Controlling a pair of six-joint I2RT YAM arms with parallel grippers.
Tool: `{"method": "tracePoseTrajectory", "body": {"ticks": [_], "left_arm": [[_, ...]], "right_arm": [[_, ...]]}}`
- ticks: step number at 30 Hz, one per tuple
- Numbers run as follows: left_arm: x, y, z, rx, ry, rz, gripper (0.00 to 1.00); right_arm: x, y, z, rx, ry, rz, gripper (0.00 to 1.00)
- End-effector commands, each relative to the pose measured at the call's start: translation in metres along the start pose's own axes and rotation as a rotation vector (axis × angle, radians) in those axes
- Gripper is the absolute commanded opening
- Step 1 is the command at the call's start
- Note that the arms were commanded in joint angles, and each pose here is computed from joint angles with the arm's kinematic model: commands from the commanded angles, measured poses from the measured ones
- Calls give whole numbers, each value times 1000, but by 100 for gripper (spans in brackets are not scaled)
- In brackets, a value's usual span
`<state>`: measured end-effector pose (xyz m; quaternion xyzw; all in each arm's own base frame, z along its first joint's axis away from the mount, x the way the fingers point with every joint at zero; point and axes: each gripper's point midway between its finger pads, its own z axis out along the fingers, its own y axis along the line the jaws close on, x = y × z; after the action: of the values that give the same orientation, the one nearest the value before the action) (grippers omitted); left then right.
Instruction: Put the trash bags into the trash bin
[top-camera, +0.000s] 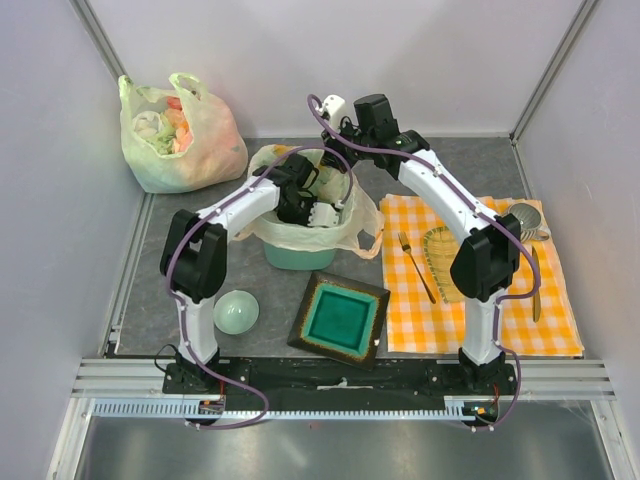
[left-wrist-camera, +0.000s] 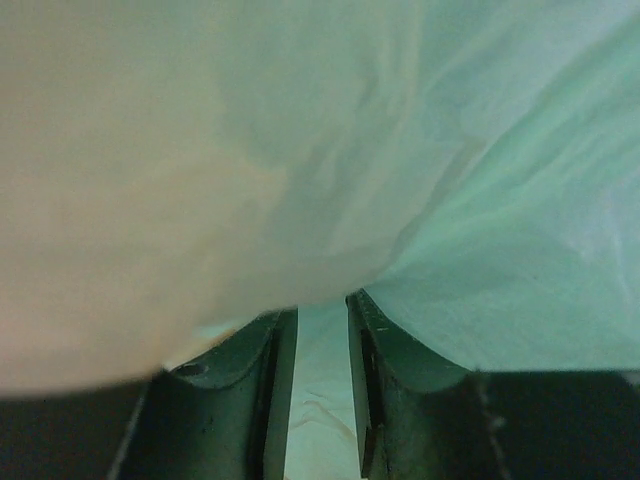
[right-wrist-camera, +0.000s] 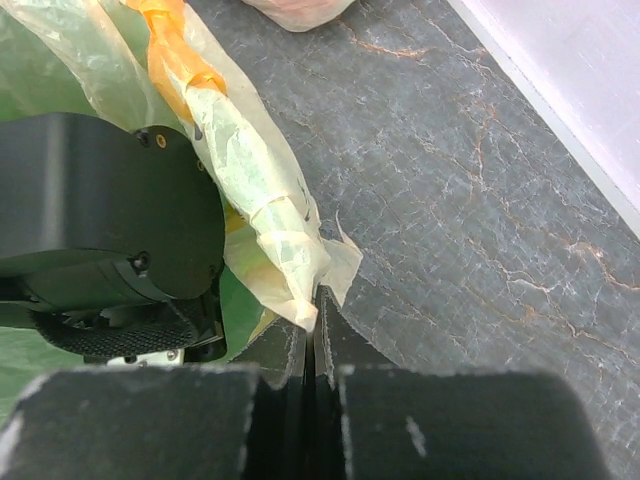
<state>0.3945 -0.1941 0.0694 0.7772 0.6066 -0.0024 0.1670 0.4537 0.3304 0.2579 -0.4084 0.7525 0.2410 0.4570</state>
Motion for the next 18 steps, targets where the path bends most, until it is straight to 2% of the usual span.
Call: {"method": "tracePoseTrajectory", "body": {"ticks": [1, 6, 10, 13, 18], "left_arm": [[17, -35, 37, 152, 50, -52, 36], [21, -51, 54, 207, 57, -75, 45], [25, -50, 56, 191, 78, -92, 50], [16, -29, 37, 111, 53, -117, 51], [-9, 17, -21, -71, -25, -138, 54]], "right_arm": [[-45, 17, -15, -39, -133, -4, 0], [-44, 17, -12, -34, -130, -10, 0], [-41, 12, -10, -6, -122, -19, 0], [-37, 8, -9, 24, -107, -30, 0], [-26, -1, -10, 67, -79, -70, 0]]}}
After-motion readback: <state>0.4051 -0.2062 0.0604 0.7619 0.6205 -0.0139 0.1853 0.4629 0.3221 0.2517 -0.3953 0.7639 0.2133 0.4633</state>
